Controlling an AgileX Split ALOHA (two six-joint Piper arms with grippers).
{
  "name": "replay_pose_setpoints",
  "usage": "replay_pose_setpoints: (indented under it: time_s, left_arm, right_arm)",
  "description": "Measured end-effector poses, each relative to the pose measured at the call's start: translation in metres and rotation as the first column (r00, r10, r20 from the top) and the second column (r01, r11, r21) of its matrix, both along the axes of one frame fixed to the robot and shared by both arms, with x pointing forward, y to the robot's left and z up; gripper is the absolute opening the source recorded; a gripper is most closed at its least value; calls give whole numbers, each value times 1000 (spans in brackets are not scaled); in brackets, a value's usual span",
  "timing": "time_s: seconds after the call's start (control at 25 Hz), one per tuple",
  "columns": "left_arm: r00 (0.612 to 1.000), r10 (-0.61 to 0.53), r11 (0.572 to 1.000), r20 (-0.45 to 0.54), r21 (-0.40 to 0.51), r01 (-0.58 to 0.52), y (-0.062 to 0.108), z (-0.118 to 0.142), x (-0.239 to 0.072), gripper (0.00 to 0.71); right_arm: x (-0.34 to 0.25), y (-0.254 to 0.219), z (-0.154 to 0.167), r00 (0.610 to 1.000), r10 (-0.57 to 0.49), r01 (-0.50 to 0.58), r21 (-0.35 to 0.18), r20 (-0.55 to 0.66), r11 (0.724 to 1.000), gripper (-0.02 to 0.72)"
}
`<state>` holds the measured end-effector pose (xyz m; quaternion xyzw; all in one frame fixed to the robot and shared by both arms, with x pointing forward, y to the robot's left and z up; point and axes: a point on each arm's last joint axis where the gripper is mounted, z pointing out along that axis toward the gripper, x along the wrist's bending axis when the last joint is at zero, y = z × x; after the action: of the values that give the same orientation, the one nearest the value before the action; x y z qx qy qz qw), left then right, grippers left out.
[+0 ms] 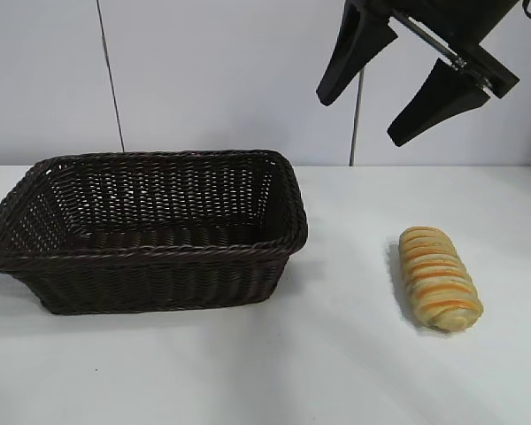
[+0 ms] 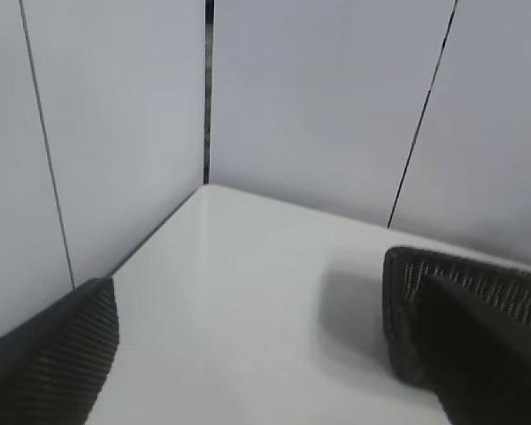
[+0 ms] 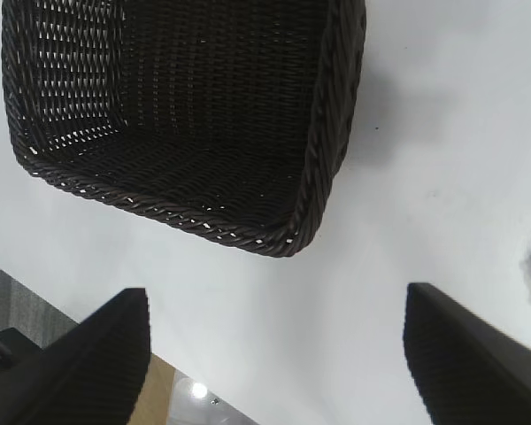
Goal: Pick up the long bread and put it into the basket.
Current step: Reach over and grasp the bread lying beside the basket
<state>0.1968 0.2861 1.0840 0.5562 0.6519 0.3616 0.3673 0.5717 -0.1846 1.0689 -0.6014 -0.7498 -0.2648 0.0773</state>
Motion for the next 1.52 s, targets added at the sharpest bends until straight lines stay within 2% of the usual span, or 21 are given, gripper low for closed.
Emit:
replay_pose_setpoints:
  time_s: [0.32,0.64,1.08,1.2,1.28,1.4,1.52]
  left_arm:
    - [986,-73,997,-153,16,77,8,-38,19,657]
    - [986,-39,997,-161,56,49,12,-39,19,657]
    - [986,-34,997,-161,58,44,13,-39,19,657]
    - [986,-33,997,-161,59,43,13,-39,19,657]
    - [986,-29,997,-162,64,40,13,-39,19,657]
    - [986,-33,997,-161,58,43,13,-39,19,657]
    - [986,-33,997,-161,58,43,13,-39,19,657]
  right_arm:
    - [0,-1,-1,1000,4,-4,-13,0,1000,548]
    - [0,-1,-1,1000,5,-5,-15,0,1000,548]
    - [0,-2,-1,1000,6,-6,-26,7,1000,548]
    - [0,-2,5,1000,21,-21,-29,7,999,548]
    - [1,-2,20,999,41,-40,-29,18,999,548]
    - [5,-6,52,995,28,-21,-75,91,997,548]
    - [4,-20,80,981,-39,76,-187,190,979,548]
